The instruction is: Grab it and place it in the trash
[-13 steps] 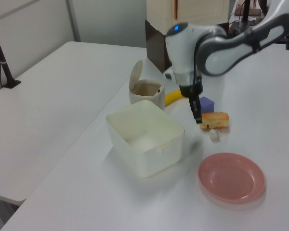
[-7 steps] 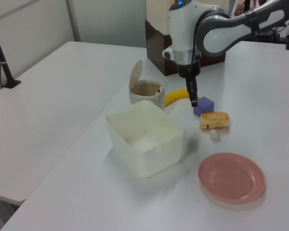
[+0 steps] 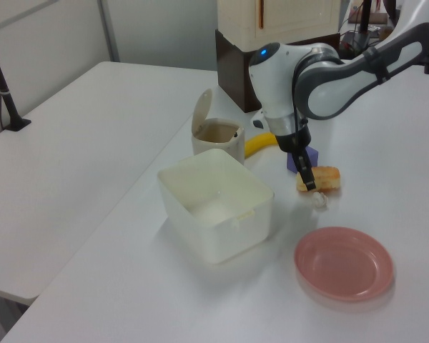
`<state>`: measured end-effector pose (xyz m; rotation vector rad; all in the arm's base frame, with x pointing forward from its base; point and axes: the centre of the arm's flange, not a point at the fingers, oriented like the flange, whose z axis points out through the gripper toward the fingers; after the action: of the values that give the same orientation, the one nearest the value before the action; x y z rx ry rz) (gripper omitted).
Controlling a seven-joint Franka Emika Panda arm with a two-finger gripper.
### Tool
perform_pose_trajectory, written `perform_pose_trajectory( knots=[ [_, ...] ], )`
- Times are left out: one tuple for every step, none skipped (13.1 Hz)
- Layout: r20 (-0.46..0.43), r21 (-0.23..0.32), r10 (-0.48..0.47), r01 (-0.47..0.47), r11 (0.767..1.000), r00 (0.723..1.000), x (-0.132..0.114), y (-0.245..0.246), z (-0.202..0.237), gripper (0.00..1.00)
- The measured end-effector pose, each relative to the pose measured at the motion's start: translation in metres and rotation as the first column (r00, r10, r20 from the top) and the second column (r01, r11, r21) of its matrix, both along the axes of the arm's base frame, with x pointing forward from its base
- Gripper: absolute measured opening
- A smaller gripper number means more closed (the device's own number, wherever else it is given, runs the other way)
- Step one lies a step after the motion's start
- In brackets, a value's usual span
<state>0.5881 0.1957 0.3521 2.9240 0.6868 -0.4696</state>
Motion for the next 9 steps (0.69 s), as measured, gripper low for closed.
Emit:
perform_pose_trajectory(
  knots=[
    [-0.010, -0.003, 0.004, -0.004, 1.000, 1.000, -0.003, 0.002, -0.004, 0.48],
    [-0.022, -0.007, 0.010, -0.010, 1.000, 1.000, -0.007, 0.004, -0.009, 0.48],
    [-0.038, -0.013, 0.018, -0.019, 1.000, 0.999, -0.013, 0.008, -0.016, 0.48],
    [-0.055, -0.019, 0.024, -0.025, 1.000, 0.998, -0.018, 0.009, -0.023, 0.48],
    [-0.066, -0.023, 0.027, -0.029, 0.999, 0.997, -0.022, 0.010, -0.027, 0.48],
    [-0.081, -0.033, 0.034, -0.037, 0.999, 0.996, -0.027, 0.010, -0.035, 0.48],
    [-0.090, -0.047, 0.043, -0.047, 0.998, 0.995, -0.031, 0.010, -0.040, 0.48],
    [-0.094, -0.052, 0.046, -0.051, 0.997, 0.995, -0.032, 0.009, -0.042, 0.48],
    [-0.096, -0.055, 0.047, -0.052, 0.997, 0.994, -0.032, 0.009, -0.043, 0.48]
  ],
)
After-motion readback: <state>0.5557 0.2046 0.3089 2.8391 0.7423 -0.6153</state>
